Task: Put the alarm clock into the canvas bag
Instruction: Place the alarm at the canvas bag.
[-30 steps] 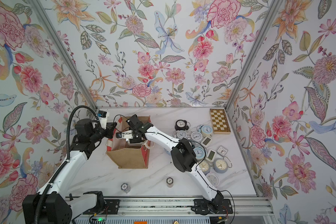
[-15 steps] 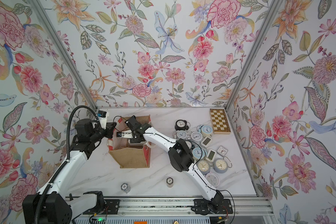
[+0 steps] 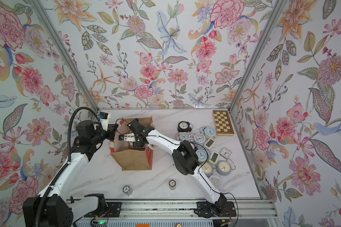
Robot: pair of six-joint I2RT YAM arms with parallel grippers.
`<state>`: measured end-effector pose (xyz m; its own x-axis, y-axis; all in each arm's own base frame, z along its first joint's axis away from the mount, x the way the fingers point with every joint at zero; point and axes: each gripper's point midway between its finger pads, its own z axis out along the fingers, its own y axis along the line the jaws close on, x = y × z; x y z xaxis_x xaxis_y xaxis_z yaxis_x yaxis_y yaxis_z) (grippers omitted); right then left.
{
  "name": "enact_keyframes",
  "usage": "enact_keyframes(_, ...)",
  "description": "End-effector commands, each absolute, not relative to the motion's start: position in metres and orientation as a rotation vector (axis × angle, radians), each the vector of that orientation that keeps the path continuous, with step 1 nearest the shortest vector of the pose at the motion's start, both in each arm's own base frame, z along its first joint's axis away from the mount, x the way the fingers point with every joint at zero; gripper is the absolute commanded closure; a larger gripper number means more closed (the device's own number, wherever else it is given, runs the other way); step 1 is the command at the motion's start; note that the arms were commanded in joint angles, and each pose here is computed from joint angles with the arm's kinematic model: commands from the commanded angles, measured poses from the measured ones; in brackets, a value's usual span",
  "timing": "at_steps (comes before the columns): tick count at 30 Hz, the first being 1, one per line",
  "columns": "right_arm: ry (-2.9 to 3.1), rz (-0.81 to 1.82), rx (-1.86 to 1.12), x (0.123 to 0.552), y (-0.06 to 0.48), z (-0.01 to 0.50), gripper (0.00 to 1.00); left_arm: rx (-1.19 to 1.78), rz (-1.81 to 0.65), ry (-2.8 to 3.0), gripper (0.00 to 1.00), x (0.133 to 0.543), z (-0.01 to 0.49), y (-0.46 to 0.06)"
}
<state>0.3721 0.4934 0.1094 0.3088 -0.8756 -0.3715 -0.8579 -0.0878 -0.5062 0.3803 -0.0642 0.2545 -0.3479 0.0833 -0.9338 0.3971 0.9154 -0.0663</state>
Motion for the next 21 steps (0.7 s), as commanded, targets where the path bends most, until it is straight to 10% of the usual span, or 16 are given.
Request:
enact_keyframes(1, 1.486, 0.078, -1.894, 0.349, 0.493, 0.160, 0.22, 0.359, -0.324, 1.890, 0.95, 0.379, 0.260, -0.063)
enact_keyframes(21, 1.492, 0.472, -1.721, 0.291, 0.438, 0.276, 0.24, 0.362, -0.325, 1.893, 0.95, 0.380, 0.259, -0.063)
